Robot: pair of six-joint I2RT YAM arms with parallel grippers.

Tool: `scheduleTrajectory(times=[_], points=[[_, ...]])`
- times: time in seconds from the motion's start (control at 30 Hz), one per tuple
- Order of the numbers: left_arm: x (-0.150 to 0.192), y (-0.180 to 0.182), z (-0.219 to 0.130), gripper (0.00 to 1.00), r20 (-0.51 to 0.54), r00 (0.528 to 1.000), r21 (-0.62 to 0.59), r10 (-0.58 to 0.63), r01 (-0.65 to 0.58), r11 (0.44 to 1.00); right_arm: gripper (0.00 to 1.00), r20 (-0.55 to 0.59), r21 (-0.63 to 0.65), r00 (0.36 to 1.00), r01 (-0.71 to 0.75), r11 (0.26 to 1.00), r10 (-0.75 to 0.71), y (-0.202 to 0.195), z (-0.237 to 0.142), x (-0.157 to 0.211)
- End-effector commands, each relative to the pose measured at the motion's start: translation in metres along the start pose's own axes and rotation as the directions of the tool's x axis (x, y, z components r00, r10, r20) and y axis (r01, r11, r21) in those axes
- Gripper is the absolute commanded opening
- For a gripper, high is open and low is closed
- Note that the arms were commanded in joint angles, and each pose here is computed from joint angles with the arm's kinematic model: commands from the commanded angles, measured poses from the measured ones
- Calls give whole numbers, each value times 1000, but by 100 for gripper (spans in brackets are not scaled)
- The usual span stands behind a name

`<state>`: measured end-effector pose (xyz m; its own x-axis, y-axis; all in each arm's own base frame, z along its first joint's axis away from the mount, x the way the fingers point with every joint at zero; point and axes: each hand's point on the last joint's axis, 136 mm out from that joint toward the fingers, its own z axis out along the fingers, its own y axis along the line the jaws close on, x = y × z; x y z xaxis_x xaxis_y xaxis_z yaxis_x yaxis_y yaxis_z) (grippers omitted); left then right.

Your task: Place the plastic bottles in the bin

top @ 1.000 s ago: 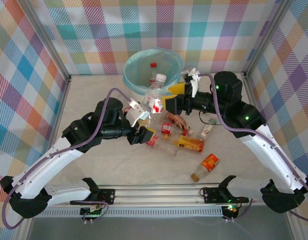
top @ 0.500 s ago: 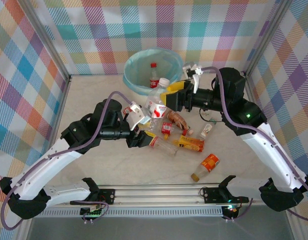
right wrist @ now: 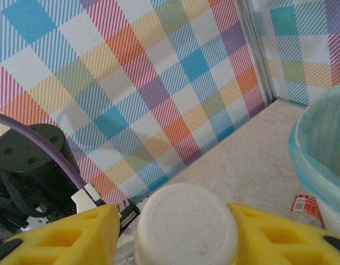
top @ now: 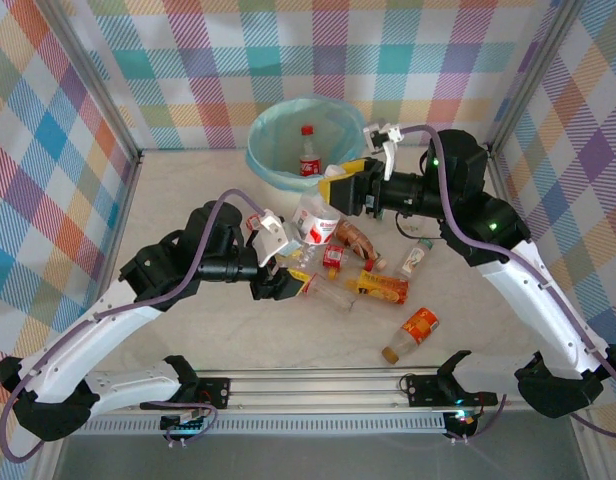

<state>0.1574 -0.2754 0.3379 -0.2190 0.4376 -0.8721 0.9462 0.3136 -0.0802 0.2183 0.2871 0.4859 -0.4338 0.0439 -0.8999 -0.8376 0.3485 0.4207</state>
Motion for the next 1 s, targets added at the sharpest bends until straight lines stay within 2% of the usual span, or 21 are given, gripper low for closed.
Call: scheduleTrajectory(times=[0.0, 0.07, 0.2, 0.37, 0.63, 0.97], points=[[5, -8, -2, 57, -9, 1000, 23, 25, -25, 999, 39, 45, -14, 998, 38, 999, -37, 10, -7, -16], [5, -7, -3, 58, -6, 1000, 17, 23, -22, 1000, 36, 46, -7, 998, 44, 999, -44, 9, -7, -15], [3, -1, -5, 65, 16, 1000, -24, 3, -3, 1000, 21, 54, 13, 997, 63, 998, -63, 6, -8, -17], [-4, 8, -11, 82, 83, 997, -97, 8, 0, 995, 16, 68, 14, 993, 92, 996, -93, 8, -9, -24], [-12, 15, -36, 100, 211, 976, -196, 52, -10, 981, 15, 82, 22, 988, 128, 992, -129, 9, -7, -35], [-19, 30, -71, 100, 354, 935, -319, 20, 100, 942, 15, 101, 101, 964, 237, 966, -247, -2, 3, -61]])
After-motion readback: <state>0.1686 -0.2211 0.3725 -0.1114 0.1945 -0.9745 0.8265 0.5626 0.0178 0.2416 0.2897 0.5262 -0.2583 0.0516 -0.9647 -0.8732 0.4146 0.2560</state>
